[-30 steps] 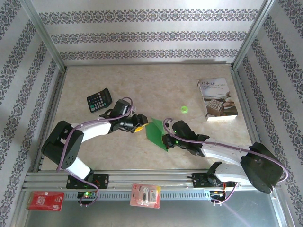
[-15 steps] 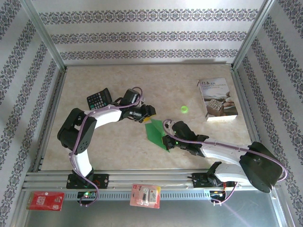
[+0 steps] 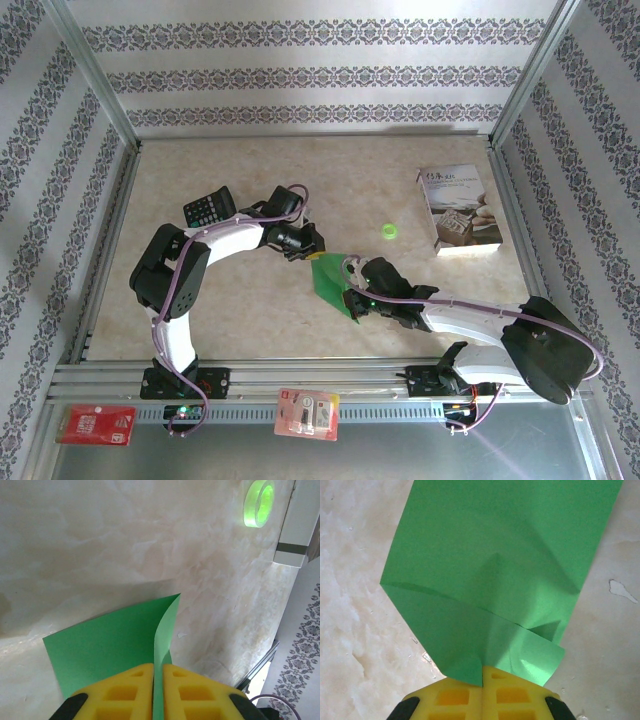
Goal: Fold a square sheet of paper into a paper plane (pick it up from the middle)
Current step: Fourth fold the wing at the center of the table.
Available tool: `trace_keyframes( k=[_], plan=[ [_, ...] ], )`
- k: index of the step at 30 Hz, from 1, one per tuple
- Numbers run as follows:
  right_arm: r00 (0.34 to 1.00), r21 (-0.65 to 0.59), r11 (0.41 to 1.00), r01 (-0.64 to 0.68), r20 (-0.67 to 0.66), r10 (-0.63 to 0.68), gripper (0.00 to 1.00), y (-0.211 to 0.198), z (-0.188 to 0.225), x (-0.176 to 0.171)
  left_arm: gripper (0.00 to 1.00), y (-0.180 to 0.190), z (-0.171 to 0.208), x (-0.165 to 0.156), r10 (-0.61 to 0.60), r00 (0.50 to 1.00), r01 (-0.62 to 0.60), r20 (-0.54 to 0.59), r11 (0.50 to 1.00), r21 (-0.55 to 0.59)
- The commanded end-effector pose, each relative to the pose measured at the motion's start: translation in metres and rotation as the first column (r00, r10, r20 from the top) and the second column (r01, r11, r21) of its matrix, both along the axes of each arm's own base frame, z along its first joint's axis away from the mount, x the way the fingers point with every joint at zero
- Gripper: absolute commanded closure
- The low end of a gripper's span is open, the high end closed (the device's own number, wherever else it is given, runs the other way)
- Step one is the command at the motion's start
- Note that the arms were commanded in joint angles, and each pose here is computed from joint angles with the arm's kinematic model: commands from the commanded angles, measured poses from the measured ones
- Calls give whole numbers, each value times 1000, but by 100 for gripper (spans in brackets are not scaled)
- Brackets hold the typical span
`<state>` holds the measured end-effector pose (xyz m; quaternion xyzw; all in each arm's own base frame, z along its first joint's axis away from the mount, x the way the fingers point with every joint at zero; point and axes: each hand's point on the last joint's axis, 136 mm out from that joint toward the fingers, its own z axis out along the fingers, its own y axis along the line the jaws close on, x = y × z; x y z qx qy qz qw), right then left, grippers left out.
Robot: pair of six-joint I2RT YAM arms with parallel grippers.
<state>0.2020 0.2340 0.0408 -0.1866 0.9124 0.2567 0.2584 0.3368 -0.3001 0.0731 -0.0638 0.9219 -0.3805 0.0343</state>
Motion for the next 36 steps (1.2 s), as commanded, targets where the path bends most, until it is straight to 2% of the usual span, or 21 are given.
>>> trace_keyframes(
  k=[1,4,25,35,36],
  plan=[
    [1000,-29,1000,-11,23,11,100,-2,-1,0,94,3,-4,-8,-42,998,43,-36,999,32],
    [1000,-29,999,-14,22,15,100,-2,-1,-1,100,4,0,-7,-44,998,45,-37,999,29],
    [999,-26,999,-45,20,45,100,1,0,-8,100,22,0,-3,-50,995,60,-89,992,109],
    [999,55,998,-29,-43,31,100,5,-3,-14,100,22,-1,2,-45,994,56,-96,992,117],
    [998,67,998,-22,-57,26,100,5,-5,-15,97,23,-1,2,-44,995,55,-94,991,123]
  ],
)
